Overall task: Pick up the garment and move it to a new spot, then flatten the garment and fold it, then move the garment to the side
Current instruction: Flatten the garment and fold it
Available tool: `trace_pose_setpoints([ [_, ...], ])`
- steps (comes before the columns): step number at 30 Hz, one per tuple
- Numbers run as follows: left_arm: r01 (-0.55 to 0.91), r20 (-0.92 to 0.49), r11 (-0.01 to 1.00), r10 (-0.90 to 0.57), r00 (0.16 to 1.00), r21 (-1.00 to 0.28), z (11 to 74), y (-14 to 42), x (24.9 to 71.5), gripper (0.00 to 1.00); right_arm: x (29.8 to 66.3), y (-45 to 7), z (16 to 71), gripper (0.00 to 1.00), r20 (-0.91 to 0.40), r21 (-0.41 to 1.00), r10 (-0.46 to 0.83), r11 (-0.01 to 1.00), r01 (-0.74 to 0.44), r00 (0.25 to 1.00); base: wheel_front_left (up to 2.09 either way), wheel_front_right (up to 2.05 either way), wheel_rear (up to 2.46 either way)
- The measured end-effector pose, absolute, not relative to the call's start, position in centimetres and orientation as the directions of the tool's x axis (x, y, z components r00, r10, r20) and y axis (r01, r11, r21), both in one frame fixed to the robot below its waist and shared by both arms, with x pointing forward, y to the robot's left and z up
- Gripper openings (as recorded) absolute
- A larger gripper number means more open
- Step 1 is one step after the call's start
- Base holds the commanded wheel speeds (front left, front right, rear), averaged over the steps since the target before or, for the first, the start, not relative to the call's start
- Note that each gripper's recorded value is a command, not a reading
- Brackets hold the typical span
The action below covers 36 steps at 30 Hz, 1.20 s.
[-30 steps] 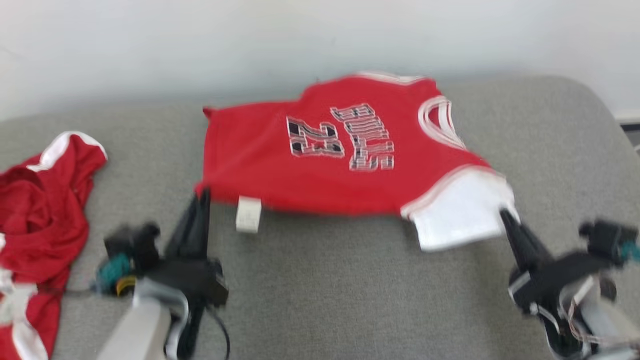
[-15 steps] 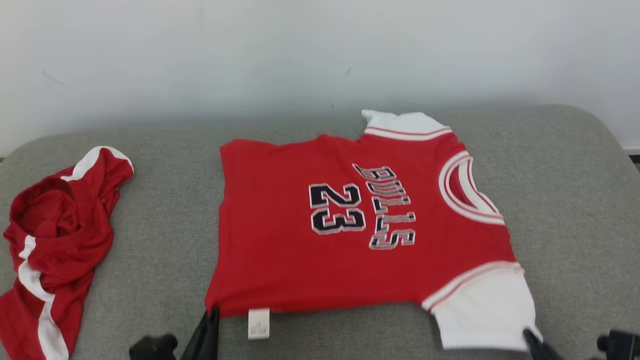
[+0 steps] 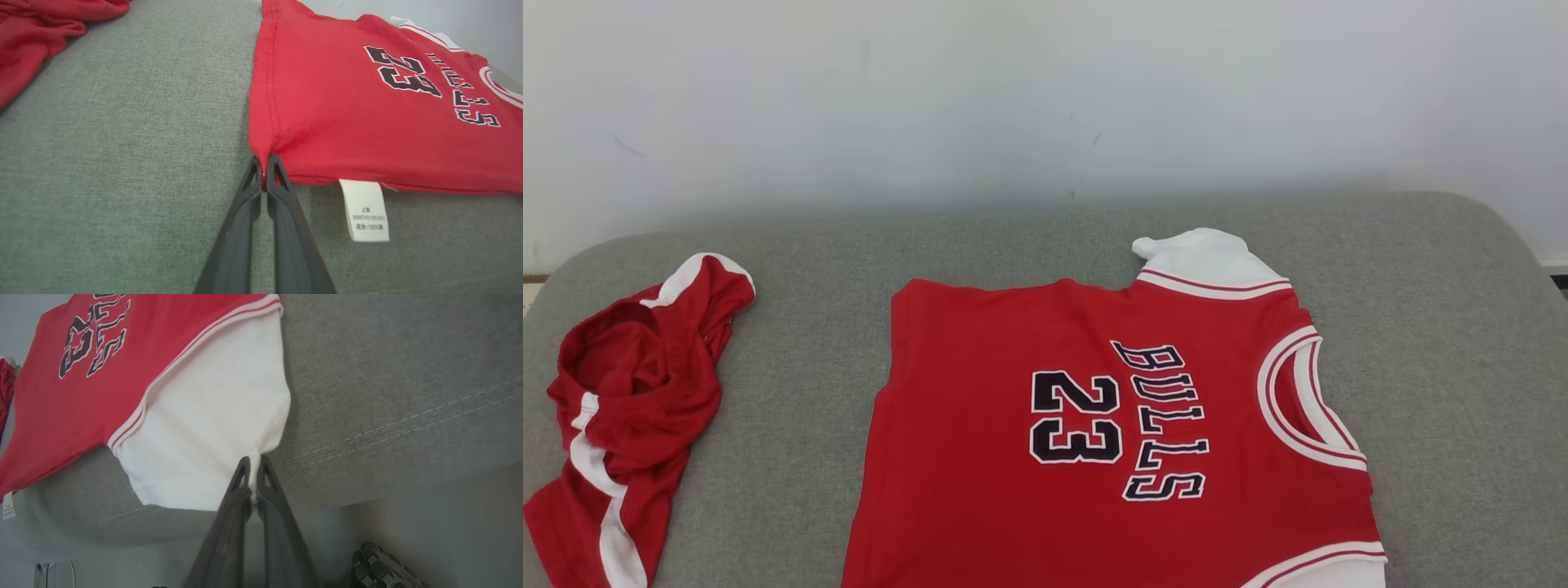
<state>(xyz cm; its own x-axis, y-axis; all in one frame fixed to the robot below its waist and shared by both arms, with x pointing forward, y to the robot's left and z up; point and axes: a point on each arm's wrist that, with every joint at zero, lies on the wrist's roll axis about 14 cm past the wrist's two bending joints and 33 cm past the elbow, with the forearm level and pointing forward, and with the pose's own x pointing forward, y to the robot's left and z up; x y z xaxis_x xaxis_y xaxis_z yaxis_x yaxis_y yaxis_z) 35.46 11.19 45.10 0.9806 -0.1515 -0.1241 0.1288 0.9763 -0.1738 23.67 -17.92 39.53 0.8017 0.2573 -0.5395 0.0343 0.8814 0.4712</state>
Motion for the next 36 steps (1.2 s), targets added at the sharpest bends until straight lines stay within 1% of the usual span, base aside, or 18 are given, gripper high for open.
trace_pose_setpoints([
  [5,0.142,-0.143,0.983,-0.158,0.977,-0.115,44.4,11.5,34.9,0.0,23.1,-17.2,39.7,0.0,-0.551,0.476,0.27,0.879,0.032,0.789,0.0,0.0,0.0],
  [11,0.133,-0.127,0.985,-0.147,0.981,-0.111,44.8,11.9,35.2,0.0,24.4,-17.5,41.5,0.0,-0.496,0.475,0.25,0.88,0.019,0.832,0.0,0.0,0.0],
  [17,0.148,-0.077,0.984,-0.156,0.985,-0.101,46.4,11.7,36.5,0.0,27.7,-18.0,45.9,0.0,-0.339,0.492,0.218,0.87,-0.026,0.915,0.0,0.0,0.0],
  [21,0.175,-0.037,0.98,-0.179,0.983,-0.093,47.9,11.0,37.7,0.0,29.7,-17.8,48.5,0.0,-0.251,0.513,0.222,0.856,-0.065,0.942,0.0,0.0,0.0],
  [23,0.185,-0.02,0.979,-0.187,0.982,-0.086,48.4,10.7,38.1,0.0,30.2,-17.8,48.9,0.0,-0.241,0.507,0.228,0.858,-0.078,0.943,0.0,0.0,0.0],
  [26,0.21,-0.002,0.975,-0.211,0.977,-0.073,49.7,10.2,39.6,0.0,31.8,-17.9,49.9,0.0,-0.221,0.469,0.236,0.877,-0.109,0.946,0.0,0.0,0.0],
  [29,0.245,0.005,0.968,-0.245,0.969,-0.057,50.5,9.4,40.9,0.0,33.6,-18.1,50.4,0.0,-0.217,0.462,0.239,0.879,-0.116,0.946,0.0,0.0,0.0],
  [33,0.278,-0.015,0.96,-0.278,0.96,-0.022,50.6,9.0,42.6,0.0,36.1,-18.1,50.8,0.0,-0.218,0.431,0.244,0.893,-0.131,0.945,0.0,0.0,0.0],
  [36,0.298,-0.042,0.955,-0.297,0.954,0.001,50.0,8.8,43.6,0.0,37.6,-18.4,50.1,0.0,-0.248,0.404,0.236,0.907,-0.121,0.94,0.0,0.0,0.0],
])
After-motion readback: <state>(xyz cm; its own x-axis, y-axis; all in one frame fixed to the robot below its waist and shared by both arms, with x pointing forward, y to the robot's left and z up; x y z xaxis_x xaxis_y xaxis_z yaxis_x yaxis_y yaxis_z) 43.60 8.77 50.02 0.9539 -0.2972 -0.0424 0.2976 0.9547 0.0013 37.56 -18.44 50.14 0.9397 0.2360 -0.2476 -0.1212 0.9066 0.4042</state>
